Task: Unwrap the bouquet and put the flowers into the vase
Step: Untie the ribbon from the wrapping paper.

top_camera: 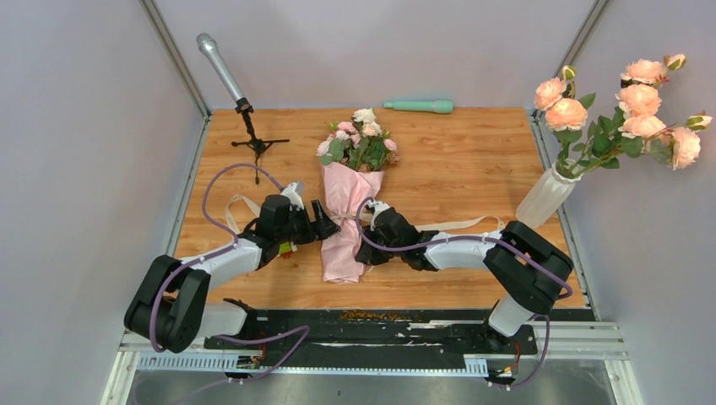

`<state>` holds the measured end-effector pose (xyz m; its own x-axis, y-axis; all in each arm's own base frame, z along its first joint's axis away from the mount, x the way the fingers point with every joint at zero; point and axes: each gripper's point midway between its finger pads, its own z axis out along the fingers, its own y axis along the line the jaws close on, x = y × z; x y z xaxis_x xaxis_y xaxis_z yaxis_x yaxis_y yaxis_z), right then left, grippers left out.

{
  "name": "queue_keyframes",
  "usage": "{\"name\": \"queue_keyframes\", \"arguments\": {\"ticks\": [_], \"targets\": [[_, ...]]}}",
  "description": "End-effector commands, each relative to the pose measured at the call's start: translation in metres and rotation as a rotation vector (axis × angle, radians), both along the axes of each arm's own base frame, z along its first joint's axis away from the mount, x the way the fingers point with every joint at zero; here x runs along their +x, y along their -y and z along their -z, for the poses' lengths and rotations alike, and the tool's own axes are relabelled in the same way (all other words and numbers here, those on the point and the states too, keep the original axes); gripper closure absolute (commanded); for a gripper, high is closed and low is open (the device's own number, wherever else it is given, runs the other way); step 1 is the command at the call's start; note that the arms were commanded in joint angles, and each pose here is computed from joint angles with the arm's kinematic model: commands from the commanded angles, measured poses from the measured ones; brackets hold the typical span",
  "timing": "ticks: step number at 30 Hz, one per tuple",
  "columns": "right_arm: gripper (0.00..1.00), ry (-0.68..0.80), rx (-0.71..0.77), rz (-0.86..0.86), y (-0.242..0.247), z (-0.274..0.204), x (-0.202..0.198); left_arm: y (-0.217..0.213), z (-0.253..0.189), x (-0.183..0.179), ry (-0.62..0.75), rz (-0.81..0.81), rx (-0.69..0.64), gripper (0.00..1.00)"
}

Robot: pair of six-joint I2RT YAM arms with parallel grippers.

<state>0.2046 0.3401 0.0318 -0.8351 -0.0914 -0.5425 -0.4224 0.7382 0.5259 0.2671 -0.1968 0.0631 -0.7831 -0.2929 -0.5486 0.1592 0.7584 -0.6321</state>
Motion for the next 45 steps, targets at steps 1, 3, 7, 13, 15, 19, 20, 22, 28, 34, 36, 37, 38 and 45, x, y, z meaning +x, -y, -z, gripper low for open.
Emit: {"name": "queue_keyframes", "arguments": {"ticks": [1, 3, 7, 13, 15, 19, 20, 22, 28, 34, 36, 37, 38, 45], "targets": [[0.9, 0.007, -0.016, 0.004, 0.003, -0.001, -0.002, 0.009, -0.011, 0.017, 0.069, -0.01, -0.032, 0.11], [0.9, 0.008, -0.018, 0.005, 0.003, -0.001, -0.002, 0.011, -0.009, 0.019, 0.067, -0.004, -0.034, 0.21], [0.9, 0.002, -0.02, 0.003, 0.003, 0.001, -0.004, 0.015, -0.007, 0.019, 0.075, 0.013, -0.022, 0.3], [0.89, 0.017, -0.032, 0.004, 0.005, -0.002, -0.001, 0.02, 0.0, 0.016, 0.071, 0.038, -0.006, 0.43], [0.86, 0.04, -0.062, 0.006, 0.009, -0.005, 0.003, 0.02, 0.002, 0.014, 0.07, 0.048, 0.004, 0.47], [0.73, 0.129, -0.118, 0.008, 0.019, -0.025, 0.014, 0.018, 0.006, 0.012, 0.071, 0.061, 0.036, 0.61], [0.69, 0.164, -0.139, 0.015, 0.023, -0.03, 0.019, 0.018, 0.007, 0.011, 0.075, 0.066, 0.042, 0.65], [0.62, 0.225, -0.169, 0.012, 0.026, -0.043, 0.029, 0.017, 0.008, 0.01, 0.077, 0.075, 0.051, 0.71], [0.49, 0.397, -0.188, -0.051, 0.014, -0.091, 0.058, 0.019, 0.008, 0.011, 0.095, 0.11, 0.067, 0.85], [0.53, 0.48, -0.232, -0.126, -0.004, -0.103, 0.081, 0.023, 0.006, 0.012, 0.105, 0.136, 0.07, 0.97], [0.56, 0.484, -0.236, -0.154, -0.01, -0.101, 0.087, 0.023, 0.007, 0.012, 0.106, 0.141, 0.071, 1.0], [0.58, 0.486, -0.237, -0.171, -0.014, -0.1, 0.089, 0.023, 0.007, 0.012, 0.105, 0.144, 0.07, 1.0], [0.59, 0.488, -0.238, -0.188, -0.018, -0.099, 0.09, 0.023, 0.007, 0.012, 0.106, 0.144, 0.071, 1.0], [0.64, 0.487, -0.247, -0.262, -0.038, -0.088, 0.098, 0.023, 0.01, 0.009, 0.095, 0.153, 0.079, 1.0]]}}
